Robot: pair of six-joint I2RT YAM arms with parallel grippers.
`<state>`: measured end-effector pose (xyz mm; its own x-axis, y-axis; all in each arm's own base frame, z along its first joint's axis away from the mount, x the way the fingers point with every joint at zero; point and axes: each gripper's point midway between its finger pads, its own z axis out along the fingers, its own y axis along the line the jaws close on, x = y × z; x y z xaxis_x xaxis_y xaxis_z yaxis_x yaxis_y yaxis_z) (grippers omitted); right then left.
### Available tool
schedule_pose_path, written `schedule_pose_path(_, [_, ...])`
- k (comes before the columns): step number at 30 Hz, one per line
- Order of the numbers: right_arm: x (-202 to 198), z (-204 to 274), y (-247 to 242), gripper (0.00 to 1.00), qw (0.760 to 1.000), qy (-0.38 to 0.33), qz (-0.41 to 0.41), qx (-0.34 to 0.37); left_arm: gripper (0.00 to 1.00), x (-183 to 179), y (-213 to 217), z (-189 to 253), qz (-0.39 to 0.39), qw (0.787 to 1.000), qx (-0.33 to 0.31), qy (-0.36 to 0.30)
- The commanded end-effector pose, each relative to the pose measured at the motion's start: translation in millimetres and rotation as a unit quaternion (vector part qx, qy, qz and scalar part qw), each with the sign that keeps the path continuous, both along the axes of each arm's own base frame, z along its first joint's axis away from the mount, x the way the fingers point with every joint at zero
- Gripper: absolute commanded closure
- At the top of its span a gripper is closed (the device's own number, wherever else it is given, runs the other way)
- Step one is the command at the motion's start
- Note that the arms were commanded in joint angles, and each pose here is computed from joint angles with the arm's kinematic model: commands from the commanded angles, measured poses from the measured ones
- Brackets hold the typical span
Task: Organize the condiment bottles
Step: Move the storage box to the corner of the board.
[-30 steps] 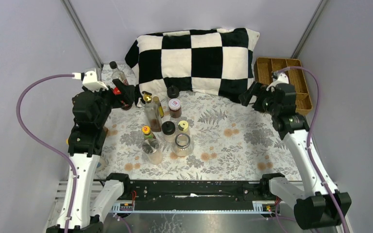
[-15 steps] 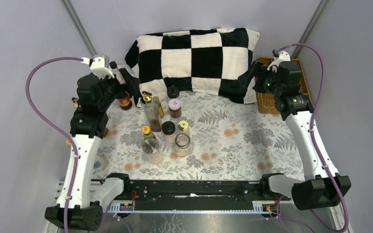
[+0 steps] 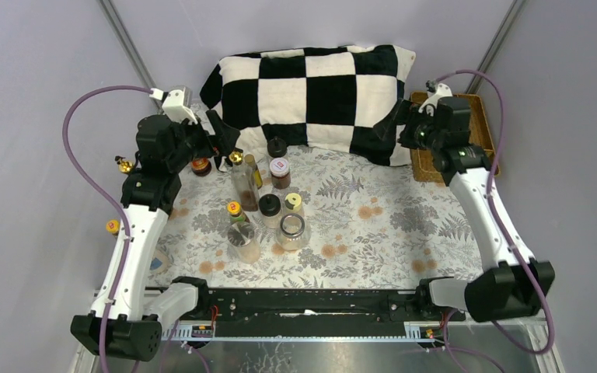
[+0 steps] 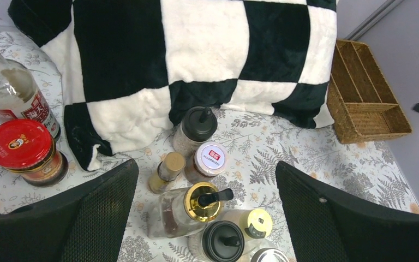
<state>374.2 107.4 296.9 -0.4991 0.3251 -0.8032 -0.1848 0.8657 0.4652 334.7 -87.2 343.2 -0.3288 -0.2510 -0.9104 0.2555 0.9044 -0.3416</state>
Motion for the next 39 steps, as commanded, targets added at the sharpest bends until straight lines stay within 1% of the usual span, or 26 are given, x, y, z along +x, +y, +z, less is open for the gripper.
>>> schedule_pose_path(1, [17, -29, 1, 0.00, 0.999, 0.036, -0.002, -0.002, 0.01, 0, 2, 18, 0.013, 0.999, 0.005, -0.039])
schedule_pose_path(4, [27, -42, -17, 0.00, 0.997, 0.037, -0.051, -0.032, 0.01, 2, 3, 18, 0.016, 0.999, 0.009, -0.041])
schedule_pose_path(7, [45, -46, -47, 0.00, 0.988, 0.043, -0.116, -0.094, 0.01, 8, 3, 9, 0.014, 0.999, 0.012, -0.030])
schedule_pose_path(11, [75, -57, -87, 0.00, 0.960, 0.085, -0.194, -0.184, 0.01, 13, 2, 2, 0.012, 1.000, 0.018, -0.022])
schedule_pose_path(14, [89, -69, -115, 0.00, 0.934, 0.113, -0.248, -0.232, 0.01, 14, 4, 1, 0.014, 0.999, 0.028, -0.025])
schedule_pose_path(15, [92, -74, -124, 0.00, 0.929, 0.121, -0.264, -0.231, 0.01, 14, 5, 1, 0.015, 0.999, 0.031, -0.025])
schedule_pose_path(16, [95, -79, -135, 0.03, 0.926, 0.129, -0.280, -0.219, 0.01, 13, 6, 0, 0.016, 0.999, 0.033, -0.025])
schedule_pose_path(18, [102, -87, -153, 0.06, 0.927, 0.132, -0.302, -0.179, 0.01, 13, 7, -1, 0.018, 0.999, 0.038, -0.026])
schedule_pose_path(19, [104, -93, -170, 0.06, 0.925, 0.139, -0.318, -0.154, 0.01, 13, 8, -1, 0.019, 0.999, 0.040, -0.026])
schedule_pose_path(22, [110, -107, -195, 0.07, 0.923, 0.149, -0.339, -0.109, 0.01, 13, 7, -3, 0.016, 0.999, 0.041, -0.022])
schedule_pose_path(27, [127, -129, -210, 0.08, 0.919, 0.160, -0.344, -0.109, 0.01, 12, 1, -7, 0.003, 0.999, 0.031, -0.020])
schedule_pose_path(32, [143, -160, -217, 0.08, 0.914, 0.184, -0.342, -0.117, 0.01, 16, 2, -15, 0.005, 0.999, 0.039, -0.011])
schedule_pose_path(35, [151, -179, -217, 0.10, 0.914, 0.200, -0.335, -0.110, 0.01, 17, 1, -20, 0.002, 0.999, 0.038, -0.005])
schedule_pose_path(39, [163, -204, -214, 0.10, 0.917, 0.215, -0.319, -0.104, 0.01, 19, 2, -26, 0.004, 0.999, 0.043, 0.002])
